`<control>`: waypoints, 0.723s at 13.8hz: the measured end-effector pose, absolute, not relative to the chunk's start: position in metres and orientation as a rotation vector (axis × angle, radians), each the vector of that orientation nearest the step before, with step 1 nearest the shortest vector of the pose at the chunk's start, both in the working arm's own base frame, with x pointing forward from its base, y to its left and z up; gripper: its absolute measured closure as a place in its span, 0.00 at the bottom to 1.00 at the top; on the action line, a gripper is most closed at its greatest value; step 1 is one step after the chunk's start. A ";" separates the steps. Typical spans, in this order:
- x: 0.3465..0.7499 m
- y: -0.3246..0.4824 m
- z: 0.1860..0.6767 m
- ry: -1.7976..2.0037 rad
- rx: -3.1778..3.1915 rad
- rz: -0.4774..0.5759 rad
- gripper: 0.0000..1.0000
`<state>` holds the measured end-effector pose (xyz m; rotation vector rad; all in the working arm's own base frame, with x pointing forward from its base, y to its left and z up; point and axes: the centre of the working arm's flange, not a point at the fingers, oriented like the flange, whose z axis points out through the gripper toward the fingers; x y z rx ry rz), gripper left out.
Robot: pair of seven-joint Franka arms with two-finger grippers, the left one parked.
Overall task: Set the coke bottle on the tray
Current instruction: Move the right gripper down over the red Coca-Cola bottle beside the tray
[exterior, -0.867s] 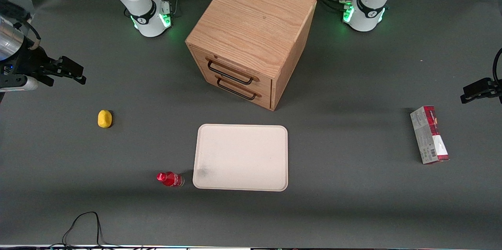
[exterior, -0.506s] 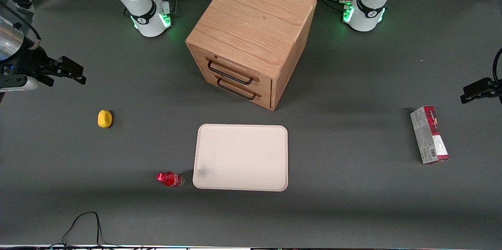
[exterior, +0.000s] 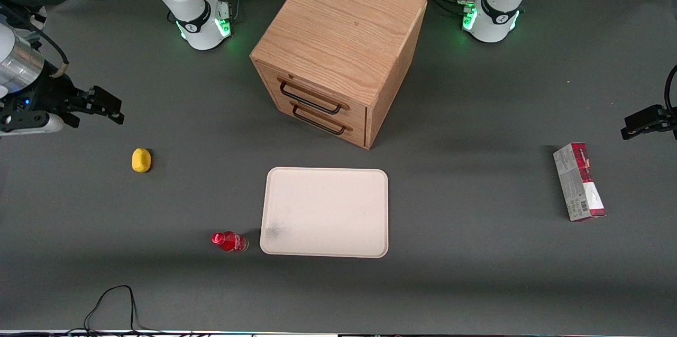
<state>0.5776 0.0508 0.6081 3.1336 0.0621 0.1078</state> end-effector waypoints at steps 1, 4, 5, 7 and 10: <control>0.595 0.060 0.607 0.067 3.134 0.124 0.00; 0.647 0.097 0.584 0.083 3.158 0.141 0.00; 0.665 0.109 0.570 0.100 3.169 0.151 0.00; 0.701 0.136 0.531 0.117 3.202 0.221 0.00; 0.742 0.168 0.452 0.121 3.244 0.336 0.00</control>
